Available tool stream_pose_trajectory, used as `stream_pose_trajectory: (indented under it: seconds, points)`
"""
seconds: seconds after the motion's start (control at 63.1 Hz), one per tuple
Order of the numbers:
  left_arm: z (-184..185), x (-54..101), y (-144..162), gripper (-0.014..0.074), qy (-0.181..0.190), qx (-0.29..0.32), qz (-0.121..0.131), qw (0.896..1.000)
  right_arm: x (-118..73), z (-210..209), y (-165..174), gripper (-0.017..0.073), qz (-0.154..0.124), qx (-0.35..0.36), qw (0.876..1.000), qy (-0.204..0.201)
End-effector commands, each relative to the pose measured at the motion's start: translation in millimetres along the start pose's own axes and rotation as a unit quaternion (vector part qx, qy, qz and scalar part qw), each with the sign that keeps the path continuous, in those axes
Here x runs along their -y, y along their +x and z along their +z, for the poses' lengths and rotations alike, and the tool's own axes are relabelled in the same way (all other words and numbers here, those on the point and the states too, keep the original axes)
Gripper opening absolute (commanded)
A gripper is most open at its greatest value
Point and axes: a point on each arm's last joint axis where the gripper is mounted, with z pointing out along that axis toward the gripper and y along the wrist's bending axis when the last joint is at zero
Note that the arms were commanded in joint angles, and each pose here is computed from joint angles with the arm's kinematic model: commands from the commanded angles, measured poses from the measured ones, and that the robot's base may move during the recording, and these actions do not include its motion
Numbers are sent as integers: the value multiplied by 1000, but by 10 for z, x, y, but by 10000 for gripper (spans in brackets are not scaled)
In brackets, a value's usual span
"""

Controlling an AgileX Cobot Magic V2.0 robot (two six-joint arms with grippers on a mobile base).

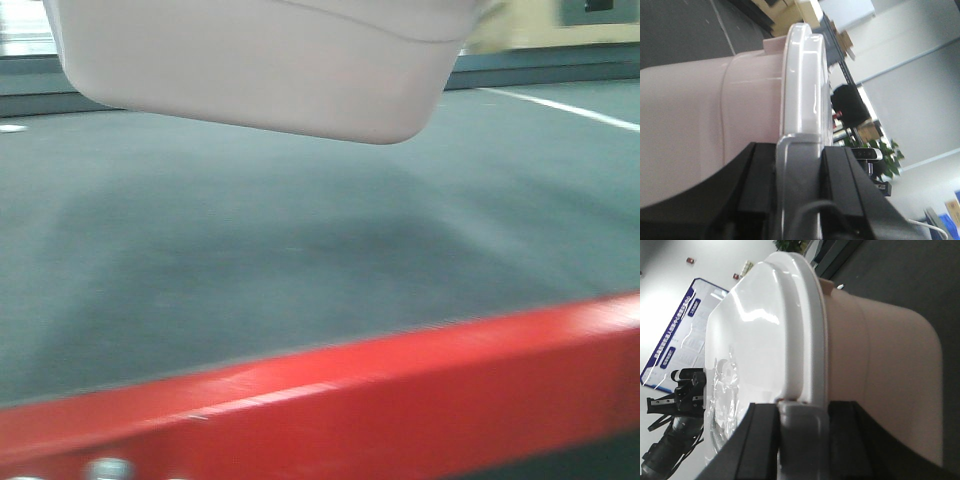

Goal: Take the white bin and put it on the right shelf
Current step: 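Hold the bin raised while the base turns away from the table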

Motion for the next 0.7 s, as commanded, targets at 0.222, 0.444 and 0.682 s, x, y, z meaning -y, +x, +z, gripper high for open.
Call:
stream_pose_trajectory:
  seconds: [0.222,0.444,0.682]
  points:
    - [-56,515,54,-104,124,-32,21,992,-458,-62,13,172,-36,-13,995,-90]
    - [-56,515,54,-104,124,-32,21,992,-458,-62,13,172,-36,-13,995,-90]
    - [-56,515,54,-104,124,-32,21,992,-458,-62,13,172,-36,-13,995,-90]
